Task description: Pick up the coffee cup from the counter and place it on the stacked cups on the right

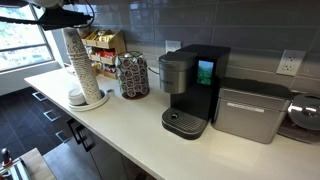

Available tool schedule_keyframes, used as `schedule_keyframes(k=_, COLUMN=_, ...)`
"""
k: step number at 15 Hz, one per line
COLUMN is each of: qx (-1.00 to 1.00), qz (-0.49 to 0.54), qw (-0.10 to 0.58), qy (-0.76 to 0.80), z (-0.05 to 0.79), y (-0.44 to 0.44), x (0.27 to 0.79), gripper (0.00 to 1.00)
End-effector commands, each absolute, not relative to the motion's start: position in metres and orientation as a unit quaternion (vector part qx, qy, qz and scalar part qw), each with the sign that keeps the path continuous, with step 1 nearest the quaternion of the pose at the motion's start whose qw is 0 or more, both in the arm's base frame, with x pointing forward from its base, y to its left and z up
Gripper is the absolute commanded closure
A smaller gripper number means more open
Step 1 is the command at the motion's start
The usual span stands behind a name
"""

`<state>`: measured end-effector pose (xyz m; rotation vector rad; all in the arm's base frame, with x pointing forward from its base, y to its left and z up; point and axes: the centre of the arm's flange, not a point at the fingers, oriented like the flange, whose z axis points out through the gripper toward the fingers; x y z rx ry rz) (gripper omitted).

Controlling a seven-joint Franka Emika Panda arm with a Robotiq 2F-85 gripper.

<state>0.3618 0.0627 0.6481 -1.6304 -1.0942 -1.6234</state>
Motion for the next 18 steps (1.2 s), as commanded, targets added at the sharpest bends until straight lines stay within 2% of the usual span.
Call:
schedule_keyframes(k=1, qx=-0.646, qz=-0.573, qw=0.277, qy=-0.422, z=0.693, y=0.058, x=0.343, gripper=0.0)
schedule_keyframes(k=7, qx=-0.735, qz=-0.457, qw=0.18, qy=-0.467, z=0.749, y=0.06, x=0.322, gripper=0.0)
schedule_keyframes(k=13, qx=-0.788, qz=-0.354, qw=0.114, qy=-0.49, z=0.762, y=0.075, x=0.319, gripper=0.0)
schedule_keyframes(k=18, qx=-0.796, qz=-0.349, qw=0.086, qy=-0.487, z=0.754, y=0.08, x=0.319, gripper=0.0)
